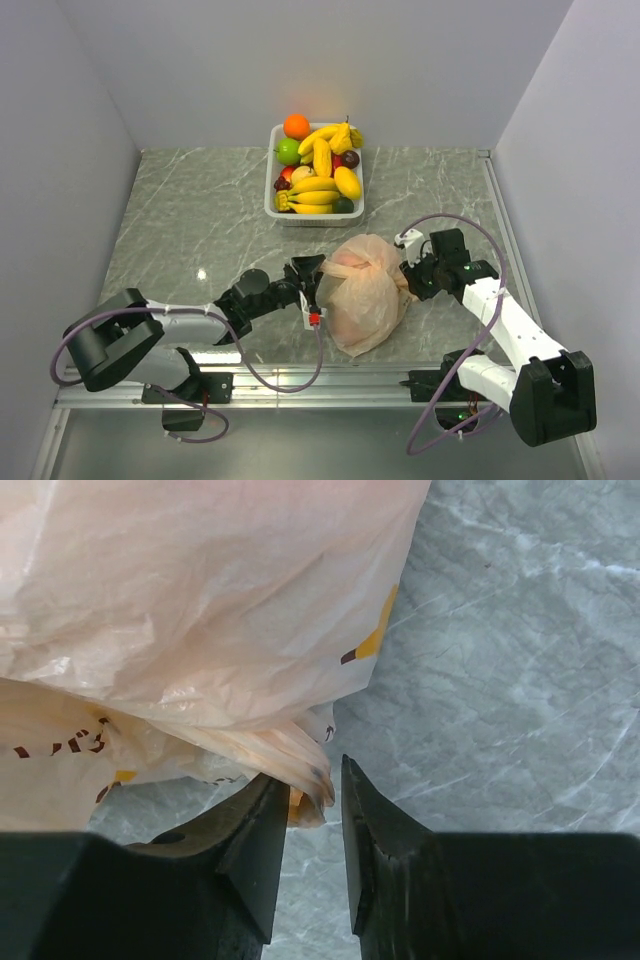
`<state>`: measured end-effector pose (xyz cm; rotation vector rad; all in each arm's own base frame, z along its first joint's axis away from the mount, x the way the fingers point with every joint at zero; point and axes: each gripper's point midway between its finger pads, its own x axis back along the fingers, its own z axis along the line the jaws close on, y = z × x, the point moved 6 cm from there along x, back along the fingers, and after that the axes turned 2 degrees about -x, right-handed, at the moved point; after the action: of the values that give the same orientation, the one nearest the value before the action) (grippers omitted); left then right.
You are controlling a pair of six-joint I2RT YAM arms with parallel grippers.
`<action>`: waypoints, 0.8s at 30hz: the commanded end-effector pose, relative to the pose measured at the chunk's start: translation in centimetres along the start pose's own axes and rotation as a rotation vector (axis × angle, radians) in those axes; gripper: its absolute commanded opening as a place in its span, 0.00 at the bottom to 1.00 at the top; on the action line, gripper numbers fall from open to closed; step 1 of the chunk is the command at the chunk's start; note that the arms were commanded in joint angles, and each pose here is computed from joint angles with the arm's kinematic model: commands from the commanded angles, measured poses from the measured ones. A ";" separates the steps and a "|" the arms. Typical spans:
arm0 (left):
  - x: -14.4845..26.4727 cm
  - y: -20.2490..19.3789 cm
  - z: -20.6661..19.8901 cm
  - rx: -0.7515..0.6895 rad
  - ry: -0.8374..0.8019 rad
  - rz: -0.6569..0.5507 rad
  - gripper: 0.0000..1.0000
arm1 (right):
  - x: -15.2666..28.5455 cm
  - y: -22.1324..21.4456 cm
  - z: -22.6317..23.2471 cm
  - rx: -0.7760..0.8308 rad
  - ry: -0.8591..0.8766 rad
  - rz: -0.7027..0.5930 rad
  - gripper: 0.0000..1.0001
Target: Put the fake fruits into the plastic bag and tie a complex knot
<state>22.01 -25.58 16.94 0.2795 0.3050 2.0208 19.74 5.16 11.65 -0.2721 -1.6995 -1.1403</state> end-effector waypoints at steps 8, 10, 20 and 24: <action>-2.4 -0.2 1.1 -0.040 0.073 0.014 0.39 | 0.1 2.2 -0.1 0.001 0.007 -0.101 0.29; -2.7 -0.6 1.0 -0.031 0.077 0.038 0.38 | 0.0 2.1 -0.4 0.001 -0.020 -0.090 0.20; -0.5 -3.1 1.0 0.104 0.021 0.267 0.00 | 1.2 1.8 -2.7 0.001 -0.237 -0.077 0.00; 2.4 -4.0 0.2 0.138 -0.051 0.356 0.00 | 2.4 1.0 -3.4 0.039 -0.301 -0.051 0.00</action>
<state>23.79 -25.12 16.21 0.4277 0.3508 2.1861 21.37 4.88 13.25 -0.2615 -1.8440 -1.2036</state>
